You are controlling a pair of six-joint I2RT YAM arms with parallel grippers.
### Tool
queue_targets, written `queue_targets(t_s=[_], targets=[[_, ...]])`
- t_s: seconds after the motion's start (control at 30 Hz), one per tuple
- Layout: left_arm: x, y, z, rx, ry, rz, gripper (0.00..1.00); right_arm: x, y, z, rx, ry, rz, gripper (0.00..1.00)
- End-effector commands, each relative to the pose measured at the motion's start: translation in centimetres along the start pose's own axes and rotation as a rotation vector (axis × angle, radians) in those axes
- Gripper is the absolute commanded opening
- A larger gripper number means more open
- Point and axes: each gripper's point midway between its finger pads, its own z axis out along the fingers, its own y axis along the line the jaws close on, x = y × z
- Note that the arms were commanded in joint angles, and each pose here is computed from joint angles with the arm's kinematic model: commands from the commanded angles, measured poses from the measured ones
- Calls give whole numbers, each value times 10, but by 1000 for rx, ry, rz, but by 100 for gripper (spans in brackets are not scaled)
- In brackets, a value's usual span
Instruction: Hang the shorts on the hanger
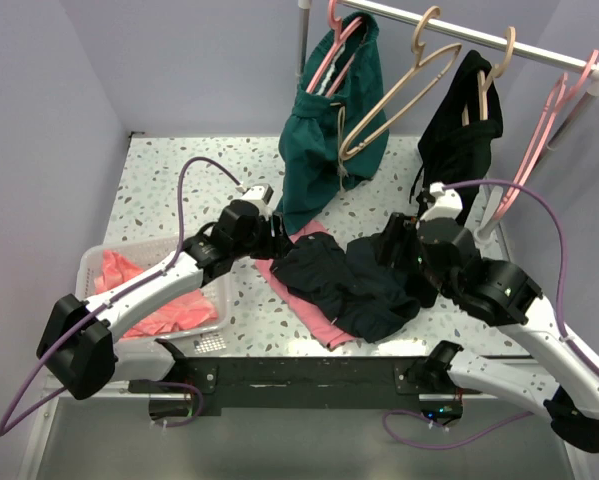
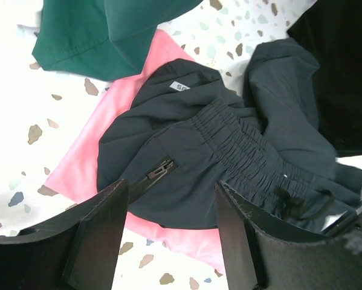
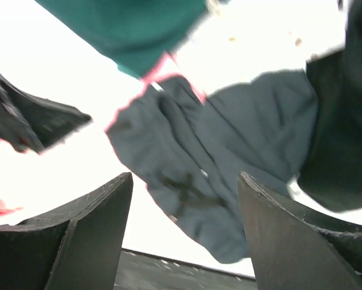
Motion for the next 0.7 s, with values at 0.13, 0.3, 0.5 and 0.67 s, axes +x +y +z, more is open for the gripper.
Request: queue_targets(t_s=[0.13, 0.3, 0.5, 0.67], targets=[[-20, -24, -25, 106, -55, 50, 63, -119, 53, -6, -17, -268, 22, 80], [-22, -29, -35, 135, -65, 61, 63, -169, 63, -6, 57, -398, 43, 84], [-25, -30, -43, 146, -81, 75, 63, -210, 71, 16, 180, -482, 43, 88], [-23, -32, -43, 156, -72, 84, 63, -235, 76, 42, 207, -491, 71, 89]])
